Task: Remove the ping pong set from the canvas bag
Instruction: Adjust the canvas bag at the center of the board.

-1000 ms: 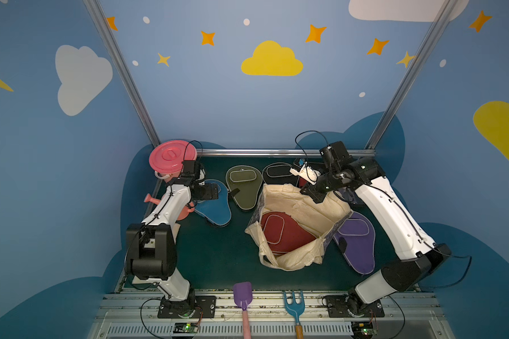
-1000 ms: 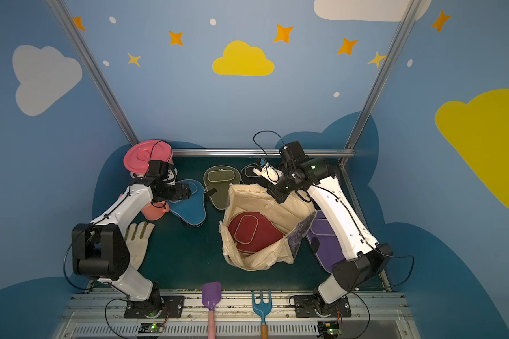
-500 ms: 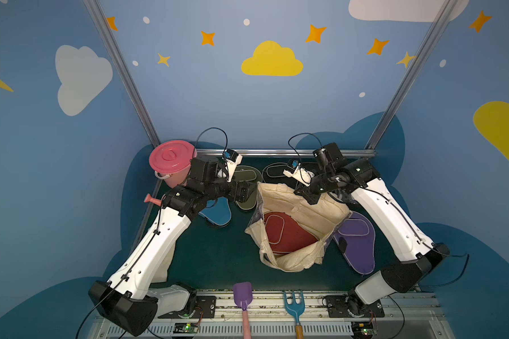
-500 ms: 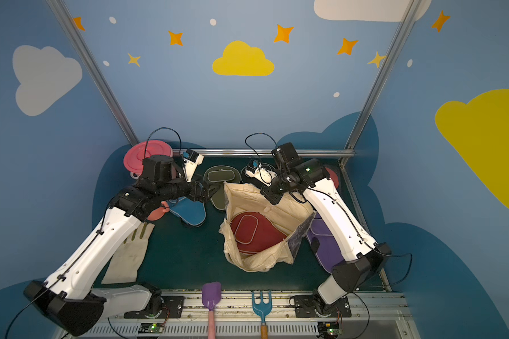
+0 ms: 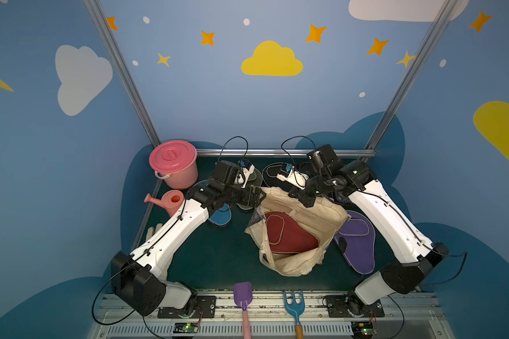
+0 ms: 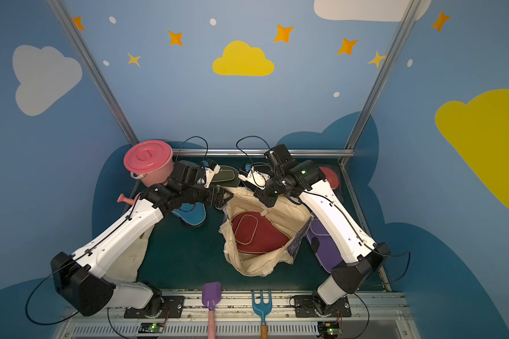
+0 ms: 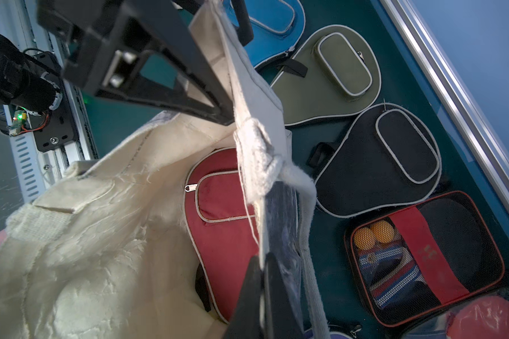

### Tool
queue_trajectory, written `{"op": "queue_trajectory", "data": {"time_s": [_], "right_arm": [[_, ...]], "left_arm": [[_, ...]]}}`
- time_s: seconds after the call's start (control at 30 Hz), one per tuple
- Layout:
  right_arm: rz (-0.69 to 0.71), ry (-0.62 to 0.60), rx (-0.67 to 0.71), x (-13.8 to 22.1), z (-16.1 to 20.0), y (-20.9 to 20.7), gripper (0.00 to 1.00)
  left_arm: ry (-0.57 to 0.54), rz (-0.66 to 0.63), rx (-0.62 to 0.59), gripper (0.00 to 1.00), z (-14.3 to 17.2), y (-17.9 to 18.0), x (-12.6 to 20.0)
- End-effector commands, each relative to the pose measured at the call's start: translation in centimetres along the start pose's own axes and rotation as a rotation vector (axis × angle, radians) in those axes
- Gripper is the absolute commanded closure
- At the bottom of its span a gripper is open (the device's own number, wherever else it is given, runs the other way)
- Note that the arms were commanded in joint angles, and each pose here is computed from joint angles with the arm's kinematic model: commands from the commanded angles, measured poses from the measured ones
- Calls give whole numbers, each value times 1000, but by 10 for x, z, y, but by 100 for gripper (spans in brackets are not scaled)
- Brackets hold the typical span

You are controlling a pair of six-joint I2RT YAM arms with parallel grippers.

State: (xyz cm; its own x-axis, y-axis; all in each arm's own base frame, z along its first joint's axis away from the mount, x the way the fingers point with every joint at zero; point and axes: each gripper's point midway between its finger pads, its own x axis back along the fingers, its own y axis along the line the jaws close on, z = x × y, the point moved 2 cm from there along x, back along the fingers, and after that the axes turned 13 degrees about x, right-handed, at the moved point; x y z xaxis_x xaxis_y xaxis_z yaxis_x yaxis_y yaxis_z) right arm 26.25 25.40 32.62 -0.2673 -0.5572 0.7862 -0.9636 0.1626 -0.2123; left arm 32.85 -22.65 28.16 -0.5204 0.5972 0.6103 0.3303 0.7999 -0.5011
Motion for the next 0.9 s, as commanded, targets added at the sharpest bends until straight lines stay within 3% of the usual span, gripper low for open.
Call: {"op": "queue_trajectory", "data": {"time_s": [0.0,0.07,0.1,0.17,0.2,0.3,0.4,0.67,0.8,0.87], "right_arm": [[34,-36,27,19,-6,5,100],[51,-26,27,21,-3,4,100],[61,-20,23,22,-2,3,100],[117,0,-1,26,1,-4,100],[152,14,-29,31,3,-8,91],[180,4,-88,52,1,-3,40],[150,-8,-59,60,-1,26,20],[34,30,-15,39,12,99,15],[-46,-62,21,37,-2,122,15],[-93,-53,18,21,-2,128,15]], "left_arm": [[-40,18,2,52,-14,-12,7],[-38,12,9,86,-12,-12,10],[-37,18,6,96,-10,-14,14],[-45,33,2,97,-8,-20,24],[-51,44,-3,97,-7,-25,30],[-75,72,-9,97,-2,-36,52],[-90,97,2,97,2,-43,69],[-66,93,40,97,0,-46,70],[-23,93,51,97,4,-45,58],[-13,99,52,97,5,-46,54]]}}
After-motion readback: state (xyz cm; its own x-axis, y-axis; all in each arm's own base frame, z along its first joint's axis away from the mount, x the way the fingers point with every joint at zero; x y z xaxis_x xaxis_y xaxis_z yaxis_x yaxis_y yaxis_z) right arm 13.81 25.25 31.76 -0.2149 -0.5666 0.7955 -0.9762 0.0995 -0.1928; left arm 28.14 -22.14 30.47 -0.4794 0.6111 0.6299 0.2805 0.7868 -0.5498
